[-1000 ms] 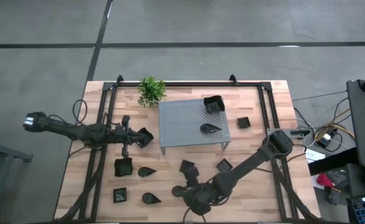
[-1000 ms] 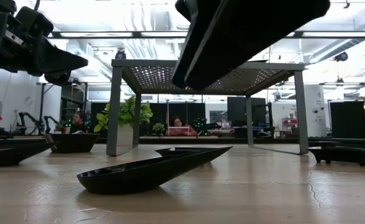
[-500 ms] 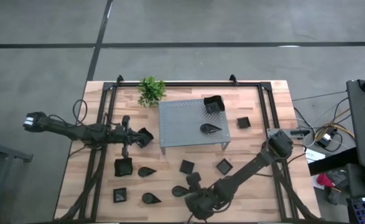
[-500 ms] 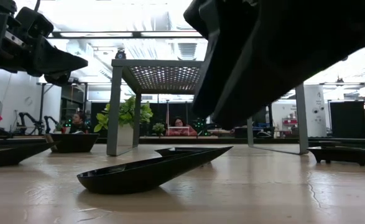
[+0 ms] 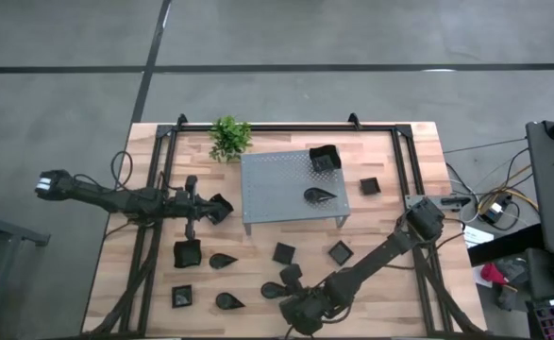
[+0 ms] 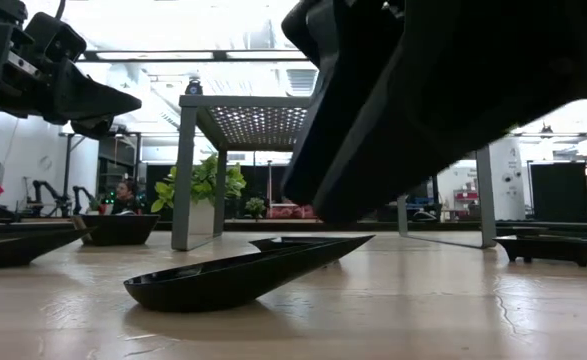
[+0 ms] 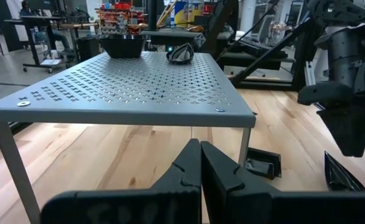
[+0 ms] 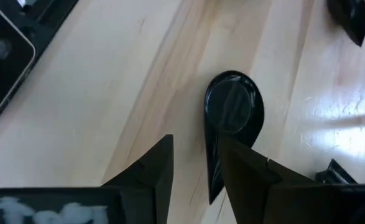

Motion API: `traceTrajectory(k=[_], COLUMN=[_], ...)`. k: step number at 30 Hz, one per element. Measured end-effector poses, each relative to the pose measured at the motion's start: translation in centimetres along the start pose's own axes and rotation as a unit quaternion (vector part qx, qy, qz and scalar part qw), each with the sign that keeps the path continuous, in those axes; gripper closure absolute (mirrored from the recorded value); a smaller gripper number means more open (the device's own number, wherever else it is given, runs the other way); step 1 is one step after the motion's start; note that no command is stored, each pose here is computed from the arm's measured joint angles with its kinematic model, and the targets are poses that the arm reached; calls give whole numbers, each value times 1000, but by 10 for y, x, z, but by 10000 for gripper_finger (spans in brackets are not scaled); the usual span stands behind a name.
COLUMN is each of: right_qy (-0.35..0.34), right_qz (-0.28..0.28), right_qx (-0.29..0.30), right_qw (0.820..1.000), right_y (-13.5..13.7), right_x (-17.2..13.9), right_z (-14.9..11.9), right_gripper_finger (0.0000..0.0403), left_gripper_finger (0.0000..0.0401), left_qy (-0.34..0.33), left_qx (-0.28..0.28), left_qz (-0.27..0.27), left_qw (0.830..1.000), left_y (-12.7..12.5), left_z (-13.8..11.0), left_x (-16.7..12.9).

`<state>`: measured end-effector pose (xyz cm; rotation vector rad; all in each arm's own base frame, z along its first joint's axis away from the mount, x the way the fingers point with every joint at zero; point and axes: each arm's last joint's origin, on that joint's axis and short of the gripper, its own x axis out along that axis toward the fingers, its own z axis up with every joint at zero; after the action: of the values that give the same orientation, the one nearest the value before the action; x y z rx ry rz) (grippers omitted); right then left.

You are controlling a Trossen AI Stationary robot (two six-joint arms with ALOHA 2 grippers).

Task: Pick & Place Mini shaped plates
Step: Stack the black drop-shaped plate on top of the black drop-shaped plate on the shelf

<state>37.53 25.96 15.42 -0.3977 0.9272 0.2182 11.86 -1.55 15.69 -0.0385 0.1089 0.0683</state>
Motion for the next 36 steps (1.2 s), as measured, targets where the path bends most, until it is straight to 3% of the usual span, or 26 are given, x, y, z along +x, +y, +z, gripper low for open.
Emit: traceTrajectory(k=[7,16,25,36], right_qy=[19,9,-2,26], right_qz=[-7,-25,-31,-42], right_qx=[-28,-29,-77,-270], right_qw=[999,999,997,962], right_y=[6,4,2,-5], right_x=[21,20,14,19], right_z=[-10,-5,1,-1], right_gripper_finger=[275,293,310,311], left_gripper_finger=[401,401,401,401], left_qy=[1,3,3,4], left_qx=[0,1,1,1], left_qz=[0,0,0,0], left_qw=[1000,1000,1000,1000], left_y=[0,0,0,0], left_z=[0,-1,-1,-1], left_x=[0,0,0,0])
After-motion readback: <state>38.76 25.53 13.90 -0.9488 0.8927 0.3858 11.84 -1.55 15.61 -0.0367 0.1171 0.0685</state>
